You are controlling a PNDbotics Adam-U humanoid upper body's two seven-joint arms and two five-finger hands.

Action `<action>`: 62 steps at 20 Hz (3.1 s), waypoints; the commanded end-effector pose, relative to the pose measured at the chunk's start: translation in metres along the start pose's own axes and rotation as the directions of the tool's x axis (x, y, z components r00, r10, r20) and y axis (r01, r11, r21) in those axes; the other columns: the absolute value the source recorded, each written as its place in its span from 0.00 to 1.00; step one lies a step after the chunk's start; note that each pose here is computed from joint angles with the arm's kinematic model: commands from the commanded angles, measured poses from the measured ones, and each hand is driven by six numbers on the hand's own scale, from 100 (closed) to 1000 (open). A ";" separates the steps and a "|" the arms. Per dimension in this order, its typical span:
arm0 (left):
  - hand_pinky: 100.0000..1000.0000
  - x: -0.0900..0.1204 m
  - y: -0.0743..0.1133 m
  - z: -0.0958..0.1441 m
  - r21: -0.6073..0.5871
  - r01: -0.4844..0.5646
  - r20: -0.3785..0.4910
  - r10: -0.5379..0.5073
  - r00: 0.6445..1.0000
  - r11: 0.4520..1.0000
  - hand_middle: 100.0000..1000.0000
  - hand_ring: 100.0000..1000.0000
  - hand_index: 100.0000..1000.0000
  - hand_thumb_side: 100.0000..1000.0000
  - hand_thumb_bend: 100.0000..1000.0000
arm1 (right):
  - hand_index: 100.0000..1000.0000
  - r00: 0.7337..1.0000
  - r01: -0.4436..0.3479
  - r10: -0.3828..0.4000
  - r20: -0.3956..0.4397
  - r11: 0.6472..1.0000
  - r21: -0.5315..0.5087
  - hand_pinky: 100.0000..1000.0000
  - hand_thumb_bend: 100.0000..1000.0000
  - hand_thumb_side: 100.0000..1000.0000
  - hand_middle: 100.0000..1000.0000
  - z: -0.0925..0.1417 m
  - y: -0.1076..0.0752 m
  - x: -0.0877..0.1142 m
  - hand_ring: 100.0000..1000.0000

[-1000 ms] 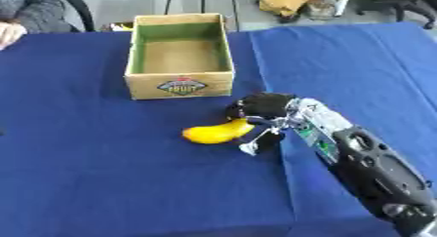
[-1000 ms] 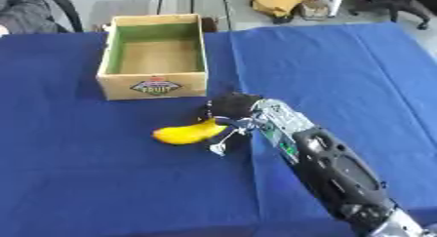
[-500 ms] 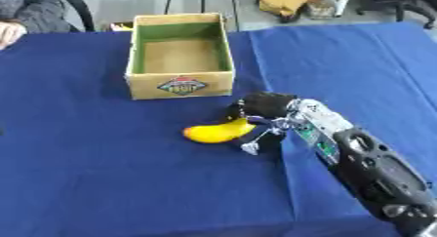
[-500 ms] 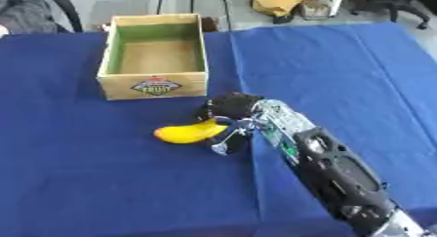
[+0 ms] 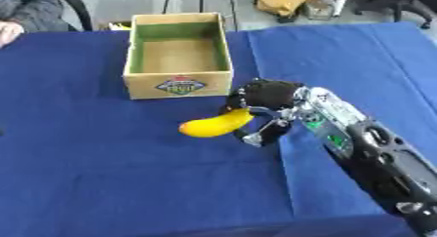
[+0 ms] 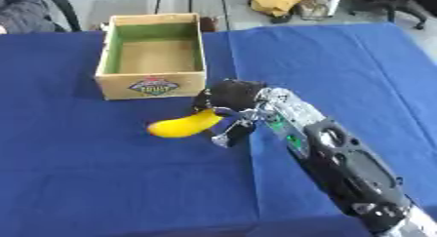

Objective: Pick up objects on the table and place them in the box.

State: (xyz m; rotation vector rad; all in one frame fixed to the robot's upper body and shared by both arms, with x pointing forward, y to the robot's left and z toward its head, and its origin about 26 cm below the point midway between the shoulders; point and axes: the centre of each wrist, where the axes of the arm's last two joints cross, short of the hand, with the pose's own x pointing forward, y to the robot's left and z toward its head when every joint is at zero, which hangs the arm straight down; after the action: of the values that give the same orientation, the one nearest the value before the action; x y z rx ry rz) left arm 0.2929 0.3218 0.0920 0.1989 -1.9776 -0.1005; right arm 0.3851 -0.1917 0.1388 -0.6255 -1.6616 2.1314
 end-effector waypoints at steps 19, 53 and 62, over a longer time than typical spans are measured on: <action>0.47 0.013 -0.010 -0.015 -0.108 -0.008 0.062 0.015 0.998 0.994 0.50 0.43 0.60 1.00 0.08 | 0.77 0.949 -0.190 0.157 -0.274 0.977 -0.097 0.63 0.00 0.29 0.63 0.032 -0.086 -0.067 0.63; 0.47 0.025 -0.031 -0.030 -0.231 -0.038 0.128 0.069 0.989 0.972 0.50 0.43 0.60 1.00 0.07 | 0.93 0.830 -0.062 -0.001 -0.558 0.994 -0.094 0.73 0.00 0.38 0.91 0.058 -0.031 -0.135 0.83; 0.47 0.025 -0.022 -0.029 -0.187 -0.018 0.115 0.041 0.993 0.982 0.50 0.43 0.60 1.00 0.08 | 0.90 0.895 -0.183 0.013 -0.446 0.923 -0.340 0.69 0.00 0.07 0.83 0.069 -0.094 -0.108 0.75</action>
State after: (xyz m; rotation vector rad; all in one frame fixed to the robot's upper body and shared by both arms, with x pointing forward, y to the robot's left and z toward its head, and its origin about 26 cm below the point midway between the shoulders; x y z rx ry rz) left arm 0.3124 0.2902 0.1137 0.0089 -2.0551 -0.2692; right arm 0.4464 -0.2781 0.2316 -1.1762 -1.7387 1.5918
